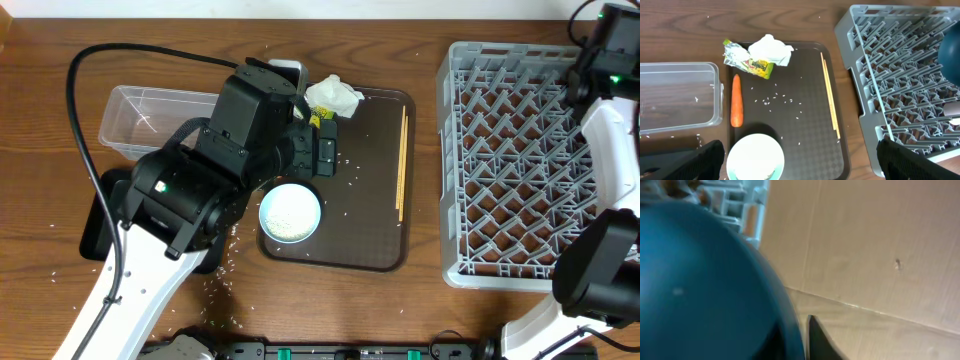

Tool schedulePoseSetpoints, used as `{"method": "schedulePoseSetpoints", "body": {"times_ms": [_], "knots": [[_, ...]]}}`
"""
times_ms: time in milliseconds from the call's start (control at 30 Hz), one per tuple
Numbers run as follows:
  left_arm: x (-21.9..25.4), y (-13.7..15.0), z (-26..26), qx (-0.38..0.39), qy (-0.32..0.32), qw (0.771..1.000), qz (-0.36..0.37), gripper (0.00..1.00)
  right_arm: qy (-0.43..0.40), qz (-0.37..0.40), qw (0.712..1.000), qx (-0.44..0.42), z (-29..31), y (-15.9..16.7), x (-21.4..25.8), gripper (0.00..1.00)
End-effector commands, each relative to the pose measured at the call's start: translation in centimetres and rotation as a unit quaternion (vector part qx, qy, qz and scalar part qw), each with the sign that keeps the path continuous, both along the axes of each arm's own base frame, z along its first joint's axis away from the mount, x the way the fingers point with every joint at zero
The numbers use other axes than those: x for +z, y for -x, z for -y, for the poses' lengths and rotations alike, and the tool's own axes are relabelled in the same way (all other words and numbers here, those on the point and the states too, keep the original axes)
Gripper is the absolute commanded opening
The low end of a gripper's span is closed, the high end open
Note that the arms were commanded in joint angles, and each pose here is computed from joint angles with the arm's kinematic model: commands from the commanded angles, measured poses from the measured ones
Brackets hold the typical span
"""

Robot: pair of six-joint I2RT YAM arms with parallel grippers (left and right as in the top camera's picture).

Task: Sort waste into correct bins and load items into the dishwasher rack
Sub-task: 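Lower the blue plate into the rack and open the right gripper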

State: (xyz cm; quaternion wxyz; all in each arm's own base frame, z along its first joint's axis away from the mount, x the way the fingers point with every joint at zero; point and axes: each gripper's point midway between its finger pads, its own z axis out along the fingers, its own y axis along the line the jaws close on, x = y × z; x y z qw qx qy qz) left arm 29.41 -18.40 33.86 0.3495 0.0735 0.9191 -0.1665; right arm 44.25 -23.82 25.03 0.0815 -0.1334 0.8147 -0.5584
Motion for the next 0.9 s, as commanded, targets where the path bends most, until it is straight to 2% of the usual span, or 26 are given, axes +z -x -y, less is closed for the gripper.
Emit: {"method": "schedulePoseSetpoints", "body": {"times_ms": [0, 33, 167, 300, 333, 600, 733, 767, 867], "knots": [[0.5, 0.3, -0.1, -0.005, -0.001, 1.0, 0.007, 0.98, -0.017, -0.018, 0.999, 0.025, -1.9, -1.2, -2.0, 0.36], [0.5, 0.3, -0.1, -0.005, -0.002, 1.0, 0.007, 0.98, -0.018, -0.022, 0.999, 0.028, -2.3, -1.3, -2.1, 0.43], [0.5, 0.3, -0.1, -0.005, -0.002, 1.0, 0.007, 0.98, -0.027, -0.047, 0.998, 0.044, -3.7, -1.2, -3.0, 0.59], [0.5, 0.3, -0.1, -0.005, -0.002, 1.0, 0.007, 0.98, -0.066, -0.016, 0.997, 0.045, -5.1, -1.6, -4.0, 0.65], [0.5, 0.3, -0.1, -0.005, -0.002, 1.0, 0.007, 0.98, -0.073, -0.007, 0.996, 0.041, -5.5, -1.5, -4.2, 0.71], [0.1, 0.7, -0.4, -0.007, -0.011, 1.0, -0.003, 0.98, -0.122, 0.026, 0.991, 0.043, -9.7, -1.6, -5.3, 0.82], [0.2, 0.8, -0.5, -0.03, -0.03, 0.999, 0.01, 0.98, -0.209, 0.008, 0.975, 0.075, -14.1, -1.1, -7.6, 0.85], [0.4, 0.9, -0.6, -0.036, -0.035, 0.999, 0.017, 0.98, -0.233, 0.015, 0.97, 0.071, -15.0, -0.9, -8.1, 0.89], [1.5, 0.9, -1.6, -0.026, -0.04, 0.998, 0.041, 0.98, -0.318, 0.025, 0.946, 0.052, -18.1, 0.1, -9.7, 0.91]]}}
